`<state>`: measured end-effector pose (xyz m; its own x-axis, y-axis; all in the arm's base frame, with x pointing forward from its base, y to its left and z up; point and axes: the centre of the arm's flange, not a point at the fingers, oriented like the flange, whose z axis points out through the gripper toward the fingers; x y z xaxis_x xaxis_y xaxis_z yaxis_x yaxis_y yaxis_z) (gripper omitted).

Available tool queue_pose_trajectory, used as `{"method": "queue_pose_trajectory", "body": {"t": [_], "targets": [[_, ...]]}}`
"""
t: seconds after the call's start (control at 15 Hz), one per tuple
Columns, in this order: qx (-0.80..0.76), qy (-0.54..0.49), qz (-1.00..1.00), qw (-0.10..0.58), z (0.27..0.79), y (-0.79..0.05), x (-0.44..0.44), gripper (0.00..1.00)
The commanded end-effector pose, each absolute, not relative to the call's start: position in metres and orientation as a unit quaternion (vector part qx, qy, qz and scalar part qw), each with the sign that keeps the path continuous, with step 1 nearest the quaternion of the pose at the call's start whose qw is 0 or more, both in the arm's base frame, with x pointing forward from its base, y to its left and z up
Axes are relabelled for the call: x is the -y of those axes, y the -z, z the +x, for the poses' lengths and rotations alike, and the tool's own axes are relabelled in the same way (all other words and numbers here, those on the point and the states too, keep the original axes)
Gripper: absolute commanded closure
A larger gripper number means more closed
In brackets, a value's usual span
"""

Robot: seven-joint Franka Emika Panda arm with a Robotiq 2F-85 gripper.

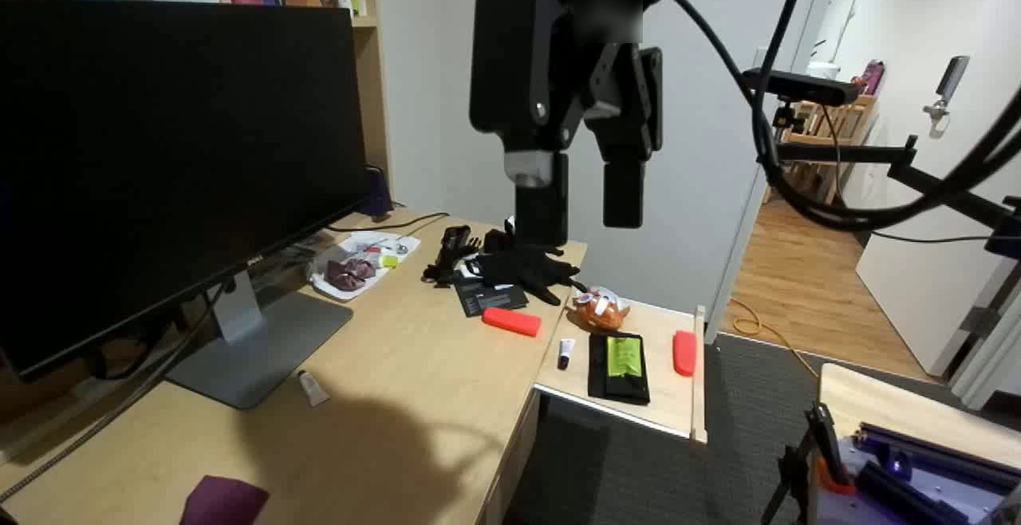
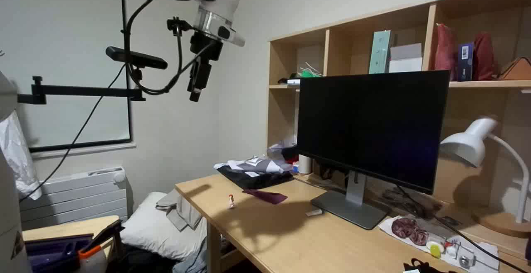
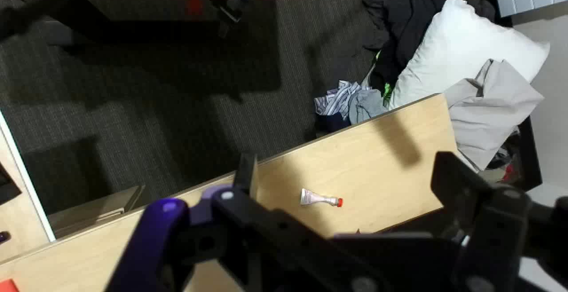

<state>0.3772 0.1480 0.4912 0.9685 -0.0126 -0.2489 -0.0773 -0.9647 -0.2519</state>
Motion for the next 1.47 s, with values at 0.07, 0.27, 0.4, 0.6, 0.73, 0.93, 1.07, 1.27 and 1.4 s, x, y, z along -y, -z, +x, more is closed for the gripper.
{"method": "queue_pose_trajectory", "body": {"t": [0.07,0.27,0.4,0.6,0.73,0.93,1.07,1.27,1.4], "targets": [[-0.023,-0.124,-0.983,0.131,0.377,-0.491,-0.148,0.0],[-0.023,-0.123,-0.983,0.131,0.377,-0.491,-0.148,0.0],[-0.036,-0.086,-0.989,0.119,0.388,-0.492,-0.153,0.0],[-0.077,-0.002,-0.991,0.106,0.423,-0.487,-0.146,0.0],[-0.102,0.04,-0.99,0.088,0.45,-0.478,-0.138,0.0],[-0.141,0.084,-0.985,0.056,0.482,-0.456,-0.127,0.0],[-0.168,0.097,-0.98,0.035,0.505,-0.434,-0.122,0.0],[-0.21,0.106,-0.972,0.023,0.54,-0.403,-0.116,0.0],[-0.252,0.112,-0.961,0.015,0.562,-0.384,-0.113,0.0]]}}
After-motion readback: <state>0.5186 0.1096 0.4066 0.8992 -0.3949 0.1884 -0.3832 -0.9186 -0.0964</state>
